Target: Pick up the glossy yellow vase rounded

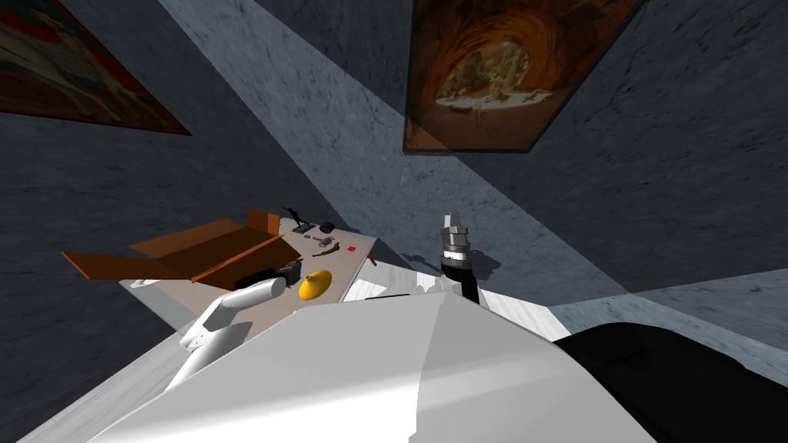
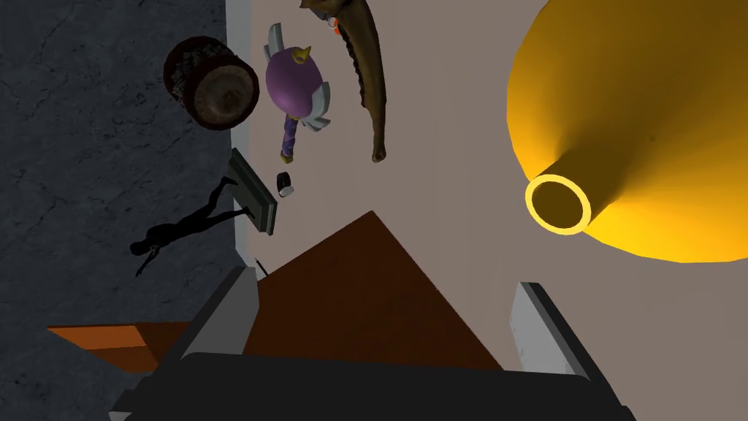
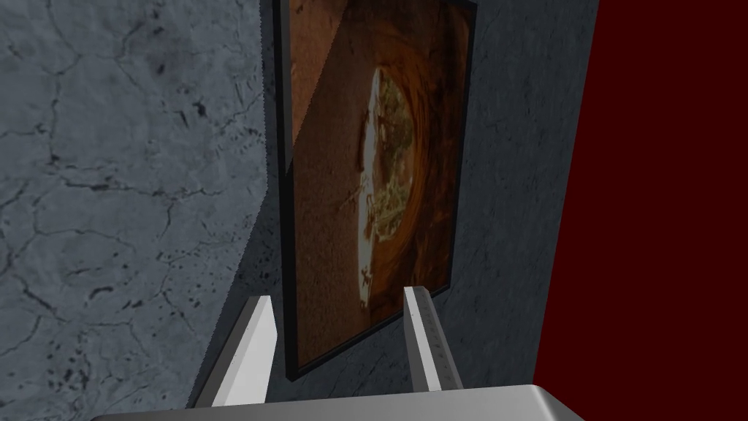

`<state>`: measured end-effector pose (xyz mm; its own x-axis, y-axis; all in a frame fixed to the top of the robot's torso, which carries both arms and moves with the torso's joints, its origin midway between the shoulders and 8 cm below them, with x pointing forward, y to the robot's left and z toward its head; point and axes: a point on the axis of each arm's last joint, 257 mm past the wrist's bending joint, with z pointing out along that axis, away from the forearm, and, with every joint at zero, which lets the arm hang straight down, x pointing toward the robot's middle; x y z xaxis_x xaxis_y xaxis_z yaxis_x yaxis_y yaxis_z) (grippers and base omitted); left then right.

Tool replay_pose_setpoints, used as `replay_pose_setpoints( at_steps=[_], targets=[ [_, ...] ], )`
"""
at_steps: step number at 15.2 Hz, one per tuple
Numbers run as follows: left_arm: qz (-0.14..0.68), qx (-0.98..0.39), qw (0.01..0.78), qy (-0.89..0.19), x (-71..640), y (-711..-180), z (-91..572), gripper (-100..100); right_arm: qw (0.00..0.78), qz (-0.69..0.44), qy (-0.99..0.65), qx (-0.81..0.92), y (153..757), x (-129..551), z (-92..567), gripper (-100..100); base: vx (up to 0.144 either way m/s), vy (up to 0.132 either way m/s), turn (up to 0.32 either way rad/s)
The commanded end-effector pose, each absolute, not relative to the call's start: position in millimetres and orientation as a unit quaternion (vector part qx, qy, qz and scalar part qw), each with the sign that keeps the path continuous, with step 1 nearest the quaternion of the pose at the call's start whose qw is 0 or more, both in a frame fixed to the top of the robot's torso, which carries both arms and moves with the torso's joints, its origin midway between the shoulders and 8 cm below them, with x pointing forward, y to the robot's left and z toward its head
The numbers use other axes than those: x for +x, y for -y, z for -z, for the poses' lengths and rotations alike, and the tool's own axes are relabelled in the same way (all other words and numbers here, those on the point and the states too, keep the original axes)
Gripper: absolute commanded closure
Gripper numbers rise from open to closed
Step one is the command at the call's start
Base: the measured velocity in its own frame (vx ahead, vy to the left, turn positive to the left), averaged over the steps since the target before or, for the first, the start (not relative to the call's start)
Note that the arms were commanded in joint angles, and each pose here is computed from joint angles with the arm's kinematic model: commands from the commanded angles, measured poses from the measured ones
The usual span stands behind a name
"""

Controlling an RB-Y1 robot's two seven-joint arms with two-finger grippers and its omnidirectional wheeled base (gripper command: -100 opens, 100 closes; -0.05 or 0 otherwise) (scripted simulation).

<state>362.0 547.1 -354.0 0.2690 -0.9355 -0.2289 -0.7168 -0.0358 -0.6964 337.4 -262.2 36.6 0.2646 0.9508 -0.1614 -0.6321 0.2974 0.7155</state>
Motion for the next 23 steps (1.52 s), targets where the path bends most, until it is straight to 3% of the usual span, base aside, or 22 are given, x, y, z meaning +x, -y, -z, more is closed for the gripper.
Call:
replay_pose_setpoints(
  at_steps=[1,23],
  targets=[
    [0.134,-0.719,0.349,-0.586,351.5,-550.6,365.6,-100,0.749,-0.529,-0.297,0.268,262.2,337.4,-36.6,0,0.042,-0.003,-0.032],
    [0.056,-0.818,0.14,-0.555,261.5,-555.4,430.0,-100,0.749,-0.529,-0.297,0.268,262.2,337.4,-36.6,0,0.039,-0.002,-0.026]
  ],
)
